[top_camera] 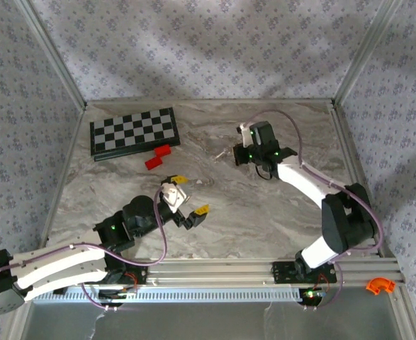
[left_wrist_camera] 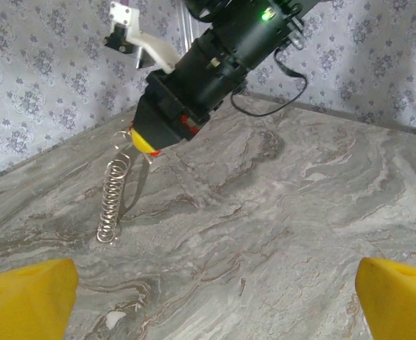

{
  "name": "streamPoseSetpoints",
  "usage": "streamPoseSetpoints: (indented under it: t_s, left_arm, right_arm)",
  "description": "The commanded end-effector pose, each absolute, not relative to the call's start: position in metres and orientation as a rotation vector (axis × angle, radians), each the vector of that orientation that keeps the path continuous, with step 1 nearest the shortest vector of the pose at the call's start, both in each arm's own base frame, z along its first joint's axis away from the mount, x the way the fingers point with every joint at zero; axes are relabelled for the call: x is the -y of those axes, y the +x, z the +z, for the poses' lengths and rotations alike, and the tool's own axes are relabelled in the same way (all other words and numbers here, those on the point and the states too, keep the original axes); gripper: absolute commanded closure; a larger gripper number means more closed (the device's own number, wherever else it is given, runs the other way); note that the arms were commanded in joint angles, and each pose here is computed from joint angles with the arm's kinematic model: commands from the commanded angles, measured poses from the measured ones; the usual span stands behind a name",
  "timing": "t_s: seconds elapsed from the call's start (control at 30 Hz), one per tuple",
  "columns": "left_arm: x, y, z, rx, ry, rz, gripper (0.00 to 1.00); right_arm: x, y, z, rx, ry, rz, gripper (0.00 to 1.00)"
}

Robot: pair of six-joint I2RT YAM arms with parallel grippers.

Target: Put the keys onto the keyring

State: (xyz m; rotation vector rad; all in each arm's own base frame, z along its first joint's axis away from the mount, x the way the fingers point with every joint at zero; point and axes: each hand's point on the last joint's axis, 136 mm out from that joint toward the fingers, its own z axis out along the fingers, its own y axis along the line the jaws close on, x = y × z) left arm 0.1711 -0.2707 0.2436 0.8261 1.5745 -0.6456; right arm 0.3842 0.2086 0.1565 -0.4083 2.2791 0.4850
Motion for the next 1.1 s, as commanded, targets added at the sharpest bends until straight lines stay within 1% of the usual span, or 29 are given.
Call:
streamPoseSetpoints:
  t_s: [0.0,0.2,0.43,0.7,1.07]
  left_arm:
    - [0.271,0.172,0.252,-1.55,0.799,-0.672,0.01]
    - [0.271,0.173,0.246,-1.562,0.803,-0.666,0.01]
    - [0.274,0.173,0.245,-1.561,0.809,-0.67,0.0]
    - [0.273,0.176,0.243,-1.566,0.804,-0.657,0.0]
    - [0.274,0.185,0.232,-1.606,0.812,-0.616,0.01]
  right_arm:
    - [-0.203,0.365,0.146,-2.33,-0.388,0.554,1.0]
    - [-0.203,0.329,0.116,-2.43,-0.383,0.66,1.0]
    - [-0.21,0.302,0.095,-2.503,-0.361,0.776,1.0]
    - [-0.223,0.267,0.064,-2.617,-0.418,0.829,1.0]
    - [-0.209,0.233,0.038,-2.711,-0.363,0.826,1.0]
